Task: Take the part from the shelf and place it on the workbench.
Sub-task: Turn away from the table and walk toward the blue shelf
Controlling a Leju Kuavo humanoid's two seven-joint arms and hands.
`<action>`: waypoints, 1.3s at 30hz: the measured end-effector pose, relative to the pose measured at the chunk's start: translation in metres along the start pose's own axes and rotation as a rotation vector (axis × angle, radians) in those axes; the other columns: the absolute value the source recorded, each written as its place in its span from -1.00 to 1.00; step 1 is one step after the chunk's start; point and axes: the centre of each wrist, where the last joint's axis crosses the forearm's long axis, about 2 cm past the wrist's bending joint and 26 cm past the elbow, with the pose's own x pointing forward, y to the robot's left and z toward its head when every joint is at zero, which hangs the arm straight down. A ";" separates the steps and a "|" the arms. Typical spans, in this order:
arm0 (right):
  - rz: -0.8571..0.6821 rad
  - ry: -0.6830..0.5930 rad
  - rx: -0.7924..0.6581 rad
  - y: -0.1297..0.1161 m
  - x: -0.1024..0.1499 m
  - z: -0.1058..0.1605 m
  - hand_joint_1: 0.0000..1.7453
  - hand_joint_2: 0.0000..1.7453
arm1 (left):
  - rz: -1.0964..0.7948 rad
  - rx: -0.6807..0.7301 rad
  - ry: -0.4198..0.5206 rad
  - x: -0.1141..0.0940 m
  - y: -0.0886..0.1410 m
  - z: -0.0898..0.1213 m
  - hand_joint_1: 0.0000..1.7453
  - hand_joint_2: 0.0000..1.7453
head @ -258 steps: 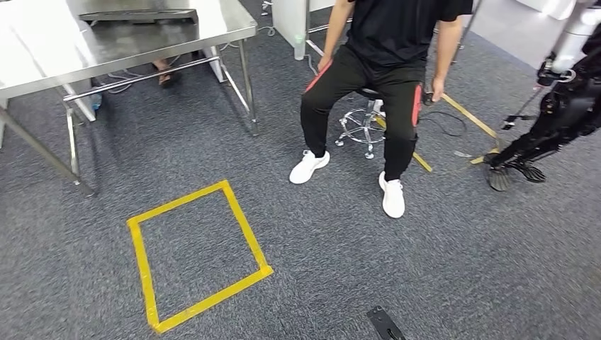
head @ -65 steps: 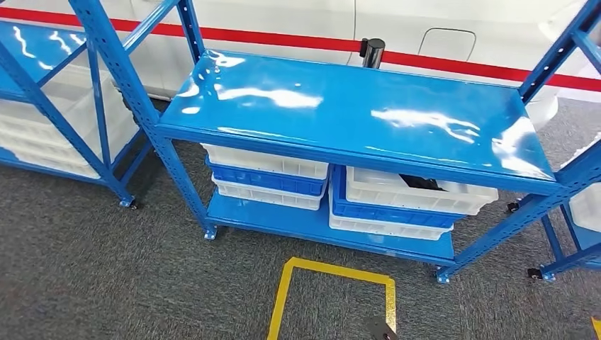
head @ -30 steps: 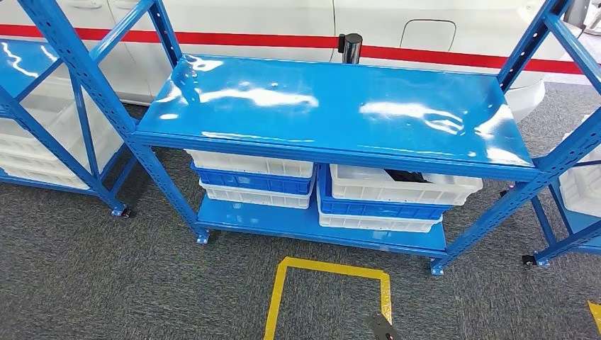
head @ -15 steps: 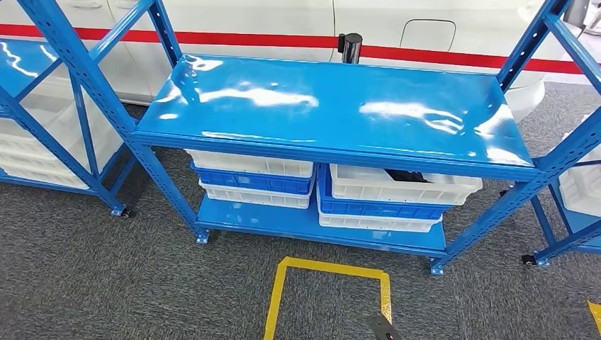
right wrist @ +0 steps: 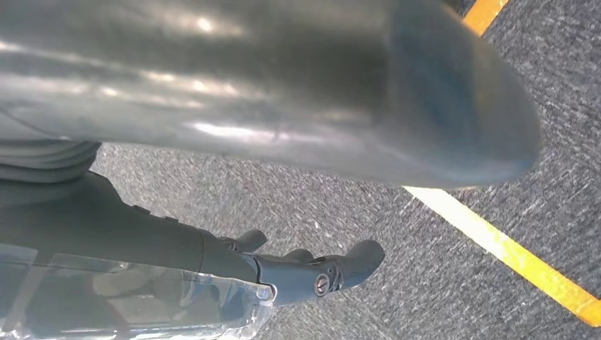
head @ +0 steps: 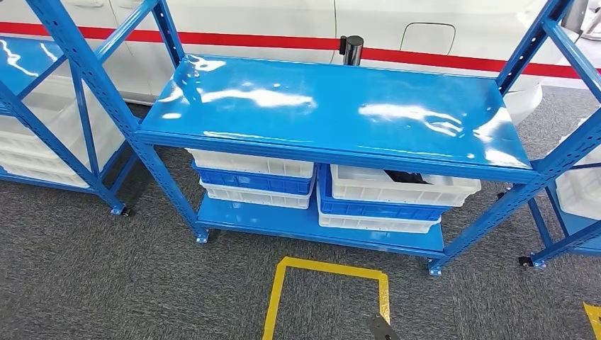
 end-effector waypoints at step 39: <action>0.009 -0.004 -0.003 -0.001 0.002 0.000 -1.00 -1.00 | 0.015 0.012 -0.001 0.002 -0.001 0.001 -1.00 -1.00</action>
